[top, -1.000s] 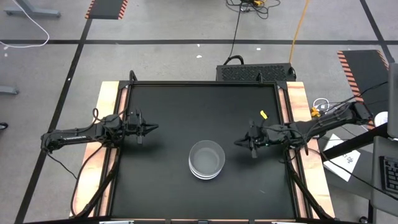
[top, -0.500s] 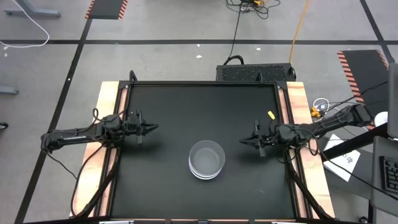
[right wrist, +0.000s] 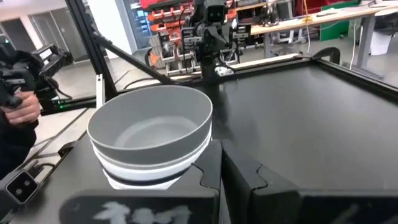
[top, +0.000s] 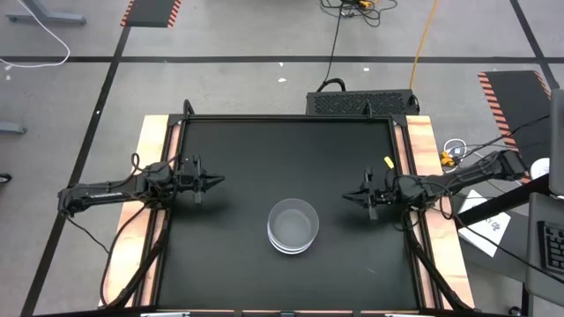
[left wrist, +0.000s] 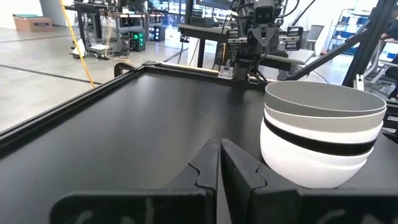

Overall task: Nest bowls inside each other
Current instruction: Return to Home Position

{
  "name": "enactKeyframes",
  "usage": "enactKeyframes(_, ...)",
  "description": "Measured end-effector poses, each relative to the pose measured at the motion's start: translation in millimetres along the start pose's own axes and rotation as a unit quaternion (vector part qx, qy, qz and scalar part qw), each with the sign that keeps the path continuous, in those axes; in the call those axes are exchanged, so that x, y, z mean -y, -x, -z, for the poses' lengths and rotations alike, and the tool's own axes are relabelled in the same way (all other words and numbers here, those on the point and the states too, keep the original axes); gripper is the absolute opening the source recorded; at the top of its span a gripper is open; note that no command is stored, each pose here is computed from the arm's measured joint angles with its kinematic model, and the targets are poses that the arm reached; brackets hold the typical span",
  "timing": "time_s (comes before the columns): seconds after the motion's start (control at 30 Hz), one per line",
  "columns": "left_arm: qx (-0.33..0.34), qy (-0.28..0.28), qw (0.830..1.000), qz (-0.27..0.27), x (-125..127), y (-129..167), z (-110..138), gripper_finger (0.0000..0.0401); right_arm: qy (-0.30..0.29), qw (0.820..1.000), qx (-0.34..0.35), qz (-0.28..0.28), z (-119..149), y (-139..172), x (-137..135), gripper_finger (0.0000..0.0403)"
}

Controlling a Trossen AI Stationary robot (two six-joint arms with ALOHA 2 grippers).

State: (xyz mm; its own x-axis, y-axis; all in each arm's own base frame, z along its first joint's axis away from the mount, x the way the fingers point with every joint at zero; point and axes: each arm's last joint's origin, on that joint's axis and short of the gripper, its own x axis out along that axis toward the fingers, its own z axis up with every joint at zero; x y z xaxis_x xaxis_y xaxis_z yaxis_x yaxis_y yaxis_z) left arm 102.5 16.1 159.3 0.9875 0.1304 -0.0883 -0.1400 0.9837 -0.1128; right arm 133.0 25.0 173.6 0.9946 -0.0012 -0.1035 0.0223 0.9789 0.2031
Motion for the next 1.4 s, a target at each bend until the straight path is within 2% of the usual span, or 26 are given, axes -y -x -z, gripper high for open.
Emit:
enactKeyframes(0.27, 0.000, -0.005, 1.000, 0.000, 0, 0, 0, 0.0021, 0.009, 0.999, 0.032, -0.007, -8, 9, 1, 0.0000)
enactKeyframes(0.6, 0.000, -0.066, 0.997, 0.043, 7, 0, 0, 0.0021, 0.006, 0.999, 0.050, -0.010, -8, 20, 3, 0.0000)
enactKeyframes(0.83, 0.016, -0.099, 0.995, -0.017, 9, 1, -2, 0.0021, 0.013, 0.997, 0.075, -0.006, -1, 27, 7, 0.0000)
enactKeyframes(0.97, 0.021, -0.111, 0.993, -0.019, 9, 1, -3, 0.0021, 0.012, 0.995, 0.101, 0.000, -4, 33, 9, 0.0000)
enactKeyframes(1.2, 0.019, -0.137, 0.990, -0.016, 9, 1, -3, 0.0021, 0.049, 0.995, 0.090, -0.008, 0, 37, 11, 0.0000)
enactKeyframes(1.4, 0.025, -0.145, 0.989, -0.017, 10, 1, -4, 0.0021, 0.062, 0.994, 0.086, 0.013, 0, 37, 15, 0.0000)
